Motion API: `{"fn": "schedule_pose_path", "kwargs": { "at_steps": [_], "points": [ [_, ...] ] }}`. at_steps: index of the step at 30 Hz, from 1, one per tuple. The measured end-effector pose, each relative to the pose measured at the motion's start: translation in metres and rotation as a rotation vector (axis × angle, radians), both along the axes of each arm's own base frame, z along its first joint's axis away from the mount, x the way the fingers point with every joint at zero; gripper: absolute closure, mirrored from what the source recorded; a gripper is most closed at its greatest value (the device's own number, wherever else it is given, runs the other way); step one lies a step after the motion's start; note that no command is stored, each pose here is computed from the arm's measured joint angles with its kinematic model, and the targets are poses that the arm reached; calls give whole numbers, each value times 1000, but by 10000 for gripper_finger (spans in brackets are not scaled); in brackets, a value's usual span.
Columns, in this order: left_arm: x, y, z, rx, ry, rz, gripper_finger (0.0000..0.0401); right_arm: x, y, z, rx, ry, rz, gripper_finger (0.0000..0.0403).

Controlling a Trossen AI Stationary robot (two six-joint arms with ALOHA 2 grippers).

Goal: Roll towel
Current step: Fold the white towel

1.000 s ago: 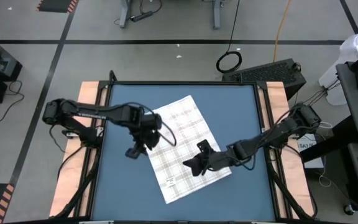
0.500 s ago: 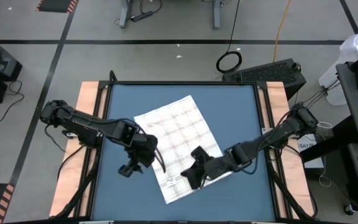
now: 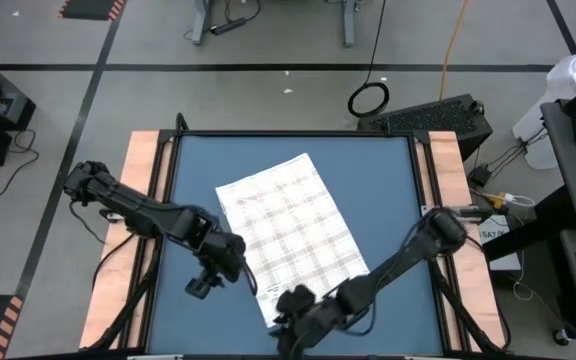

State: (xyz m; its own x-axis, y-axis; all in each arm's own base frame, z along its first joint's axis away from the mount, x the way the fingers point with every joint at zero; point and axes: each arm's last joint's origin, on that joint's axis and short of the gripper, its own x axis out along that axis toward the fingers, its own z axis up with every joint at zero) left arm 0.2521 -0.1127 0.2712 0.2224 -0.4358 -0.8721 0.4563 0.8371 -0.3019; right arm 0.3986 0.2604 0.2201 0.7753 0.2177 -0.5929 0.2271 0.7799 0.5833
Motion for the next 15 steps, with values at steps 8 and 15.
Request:
{"fn": "schedule_pose_path", "kwargs": {
  "at_steps": [8, 15],
  "points": [
    [-9, -5, 9, -8, -2, 52, 249, 37, 27, -52, -202, -1, 119, 216],
    [-17, -4, 3, 42, 23, 77, 249, 41, 28, -69, -261, 93, 96, 240]
  ]
}}
